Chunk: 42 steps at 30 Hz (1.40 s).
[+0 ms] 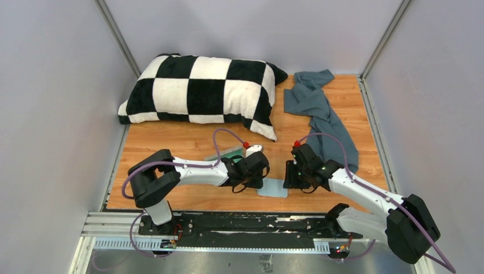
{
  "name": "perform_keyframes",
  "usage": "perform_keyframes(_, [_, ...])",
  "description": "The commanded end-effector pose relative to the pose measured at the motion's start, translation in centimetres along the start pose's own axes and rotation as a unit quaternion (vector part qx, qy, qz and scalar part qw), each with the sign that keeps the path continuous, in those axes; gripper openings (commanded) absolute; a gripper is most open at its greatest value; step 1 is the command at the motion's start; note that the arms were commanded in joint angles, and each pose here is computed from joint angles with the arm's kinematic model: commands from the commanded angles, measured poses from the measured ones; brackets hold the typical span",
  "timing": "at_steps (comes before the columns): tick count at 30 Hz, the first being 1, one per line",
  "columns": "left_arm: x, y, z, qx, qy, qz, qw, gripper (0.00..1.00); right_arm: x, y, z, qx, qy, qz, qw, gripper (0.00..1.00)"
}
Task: Organize the sunglasses
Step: Pick up the glasses cleaning cloth from the center of the board.
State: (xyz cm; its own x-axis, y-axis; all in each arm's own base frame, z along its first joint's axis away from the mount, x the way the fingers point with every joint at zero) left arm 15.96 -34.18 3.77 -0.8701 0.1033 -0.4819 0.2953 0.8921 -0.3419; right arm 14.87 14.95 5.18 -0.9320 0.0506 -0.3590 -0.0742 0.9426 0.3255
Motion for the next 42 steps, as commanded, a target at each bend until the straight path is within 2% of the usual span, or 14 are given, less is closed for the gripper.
perform_keyframes(1, [1.3,1.3,0.1,-0.025,0.013,0.004,1.0,0.26,1.0,-0.3,0.4,-0.003,0.014,0.016,1.0,0.44])
perform_keyframes(7, [1.4,1.4,0.2,-0.024,0.014,0.003,1.0,0.11,1.6,-0.1,1.5,-0.003,0.025,0.022,0.999,0.44])
perform_keyframes(11, [1.6,1.5,0.1,-0.024,0.015,0.003,1.0,0.0,1.6,0.1,2.0,-0.002,0.028,0.026,0.999,0.4])
perform_keyframes(16, [1.3,1.4,-0.3,-0.02,0.008,0.003,1.0,0.0,1.5,0.3,2.1,0.002,0.028,0.025,0.999,0.28])
perform_keyframes(21, [1.0,1.2,-0.6,-0.014,0.001,0.003,1.0,0.0,1.4,0.3,2.1,0.004,0.026,0.028,0.999,0.11])
perform_keyframes(26, [0.5,0.8,-1.1,-0.003,-0.006,0.005,1.0,0.0,1.3,0.7,2.0,-0.003,0.025,0.025,0.999,0.01])
perform_keyframes(34, [-1.0,0.4,-3.1,0.01,-0.038,0.0,0.999,0.0,0.2,2.3,1.0,-0.018,0.007,0.007,1.0,0.0])
perform_keyframes(42, [-1.9,2.2,-5.6,-0.021,-0.072,-0.001,0.997,0.0,-1.3,4.7,0.7,-0.034,-0.002,-0.025,0.999,0.0])
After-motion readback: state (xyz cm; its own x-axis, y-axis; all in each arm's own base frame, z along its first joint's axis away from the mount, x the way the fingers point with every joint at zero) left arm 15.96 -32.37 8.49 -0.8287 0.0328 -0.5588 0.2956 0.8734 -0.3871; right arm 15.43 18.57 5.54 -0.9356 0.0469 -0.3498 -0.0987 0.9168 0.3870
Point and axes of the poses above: each gripper's point midway between its finger pads, its own z axis out along the fingers, its own y axis along the line the jaws close on, x = y × z, the point moved 2 cm from there along -z, back along the fingers, and after that the axes turned 3 degrees about z, right-handed, at the moved point
